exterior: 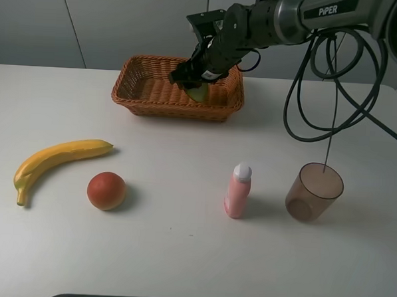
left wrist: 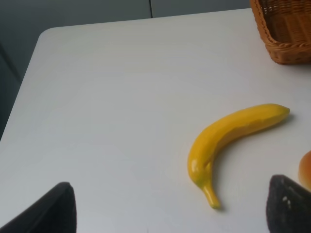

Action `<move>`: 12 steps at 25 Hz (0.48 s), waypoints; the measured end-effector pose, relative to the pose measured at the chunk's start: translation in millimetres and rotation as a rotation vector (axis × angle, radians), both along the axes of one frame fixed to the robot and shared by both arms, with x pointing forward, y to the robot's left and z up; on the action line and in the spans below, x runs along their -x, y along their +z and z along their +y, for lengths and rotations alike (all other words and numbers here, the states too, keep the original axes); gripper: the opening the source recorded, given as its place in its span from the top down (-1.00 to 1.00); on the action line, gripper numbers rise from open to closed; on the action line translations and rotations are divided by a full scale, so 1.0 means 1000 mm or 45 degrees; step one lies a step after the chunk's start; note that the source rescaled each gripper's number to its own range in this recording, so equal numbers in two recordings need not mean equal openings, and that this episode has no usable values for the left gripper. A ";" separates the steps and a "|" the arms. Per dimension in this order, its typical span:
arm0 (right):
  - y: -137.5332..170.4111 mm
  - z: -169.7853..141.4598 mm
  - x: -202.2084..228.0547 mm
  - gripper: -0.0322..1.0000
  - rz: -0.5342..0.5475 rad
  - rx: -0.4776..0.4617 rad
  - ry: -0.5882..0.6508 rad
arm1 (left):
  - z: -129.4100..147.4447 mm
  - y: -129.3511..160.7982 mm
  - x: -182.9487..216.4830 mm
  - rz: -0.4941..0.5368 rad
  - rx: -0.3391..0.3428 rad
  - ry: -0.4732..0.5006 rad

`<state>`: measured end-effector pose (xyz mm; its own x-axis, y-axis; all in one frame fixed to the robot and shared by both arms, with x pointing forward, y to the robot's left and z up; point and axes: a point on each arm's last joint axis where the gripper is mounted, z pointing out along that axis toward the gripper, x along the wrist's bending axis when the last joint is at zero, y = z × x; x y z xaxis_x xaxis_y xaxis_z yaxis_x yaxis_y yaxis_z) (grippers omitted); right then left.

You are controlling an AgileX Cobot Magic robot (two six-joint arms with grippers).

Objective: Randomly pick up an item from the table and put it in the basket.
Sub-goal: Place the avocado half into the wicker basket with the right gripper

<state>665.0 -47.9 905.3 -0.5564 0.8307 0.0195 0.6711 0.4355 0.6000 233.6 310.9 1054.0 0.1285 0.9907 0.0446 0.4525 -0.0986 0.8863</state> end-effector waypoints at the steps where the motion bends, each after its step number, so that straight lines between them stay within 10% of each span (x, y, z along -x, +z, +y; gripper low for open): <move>1: 0.000 0.000 0.000 0.92 0.000 0.000 0.000 | 0.000 0.000 0.000 0.000 0.000 0.000; 6: 0.006 0.002 -0.003 0.92 -0.010 -0.009 0.001 | 0.000 0.000 0.000 0.000 0.000 0.000; 7: 0.008 0.002 -0.003 0.67 -0.008 -0.012 0.001 | 0.000 0.000 0.000 0.000 0.000 0.000; 9: 0.011 0.003 -0.003 -0.56 0.015 -0.013 0.001 | 0.000 0.000 0.000 0.000 0.000 0.000; 12: 0.018 0.004 -0.002 -0.96 0.067 0.002 0.014 | 0.000 0.000 0.000 0.000 0.000 0.000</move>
